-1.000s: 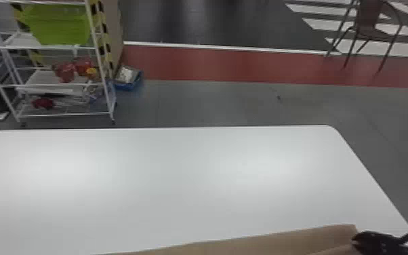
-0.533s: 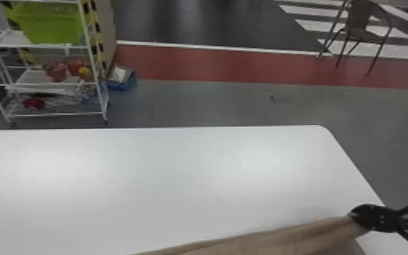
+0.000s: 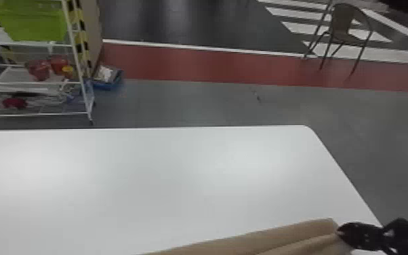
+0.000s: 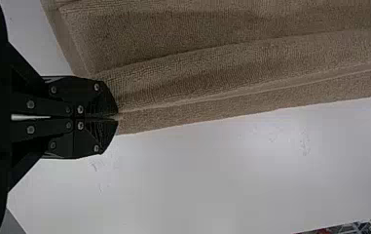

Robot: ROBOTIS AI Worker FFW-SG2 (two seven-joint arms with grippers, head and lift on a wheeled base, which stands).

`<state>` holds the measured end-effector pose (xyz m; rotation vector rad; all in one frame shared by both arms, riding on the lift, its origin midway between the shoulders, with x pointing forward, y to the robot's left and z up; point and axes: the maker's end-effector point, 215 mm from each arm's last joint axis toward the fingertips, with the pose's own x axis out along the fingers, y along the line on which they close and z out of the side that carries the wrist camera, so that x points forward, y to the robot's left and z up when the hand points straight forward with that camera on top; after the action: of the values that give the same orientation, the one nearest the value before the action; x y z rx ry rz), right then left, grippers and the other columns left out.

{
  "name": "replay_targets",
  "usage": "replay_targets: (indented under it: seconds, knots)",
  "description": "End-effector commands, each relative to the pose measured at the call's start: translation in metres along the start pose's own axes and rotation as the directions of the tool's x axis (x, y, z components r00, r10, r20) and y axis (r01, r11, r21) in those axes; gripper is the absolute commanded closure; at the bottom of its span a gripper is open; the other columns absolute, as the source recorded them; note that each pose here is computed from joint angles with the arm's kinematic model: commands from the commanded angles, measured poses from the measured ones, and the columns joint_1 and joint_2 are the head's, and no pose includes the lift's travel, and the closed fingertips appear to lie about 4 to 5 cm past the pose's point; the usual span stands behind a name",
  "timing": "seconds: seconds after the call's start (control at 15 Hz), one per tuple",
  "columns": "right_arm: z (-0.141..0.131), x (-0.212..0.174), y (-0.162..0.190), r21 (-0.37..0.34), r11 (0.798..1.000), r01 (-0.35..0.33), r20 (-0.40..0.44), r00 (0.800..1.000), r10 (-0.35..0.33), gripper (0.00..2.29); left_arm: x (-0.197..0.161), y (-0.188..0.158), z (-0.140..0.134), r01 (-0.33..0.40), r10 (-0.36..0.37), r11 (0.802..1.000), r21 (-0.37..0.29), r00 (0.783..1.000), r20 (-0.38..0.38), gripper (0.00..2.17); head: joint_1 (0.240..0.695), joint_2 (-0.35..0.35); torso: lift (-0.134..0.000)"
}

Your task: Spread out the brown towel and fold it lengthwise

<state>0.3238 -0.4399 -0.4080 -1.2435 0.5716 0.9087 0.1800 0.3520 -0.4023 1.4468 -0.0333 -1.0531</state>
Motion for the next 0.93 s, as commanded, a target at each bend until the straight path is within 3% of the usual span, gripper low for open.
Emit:
replay_targets:
  seconds: [0.0,0.33,0.87]
  knots:
    - [-0.005,0.005,0.002,-0.004,1.000,0.009,-0.010,1.000,-0.009,1.31,0.006,-0.010,0.008,0.017,-0.017,1.000,-0.018,0.999,0.027,1.85,0.695,-0.212,-0.122]
    - [-0.017,0.004,-0.004,-0.010,0.999,0.035,-0.030,0.999,-0.036,1.31,0.009,-0.038,0.015,0.115,-0.113,0.993,-0.035,0.992,0.050,1.84,0.695,-0.250,-0.122]
    - [-0.022,0.009,0.003,0.007,0.999,0.042,-0.047,0.998,-0.042,1.31,0.003,-0.044,0.012,0.157,-0.156,0.988,-0.013,0.986,0.056,1.84,0.695,-0.281,-0.122]
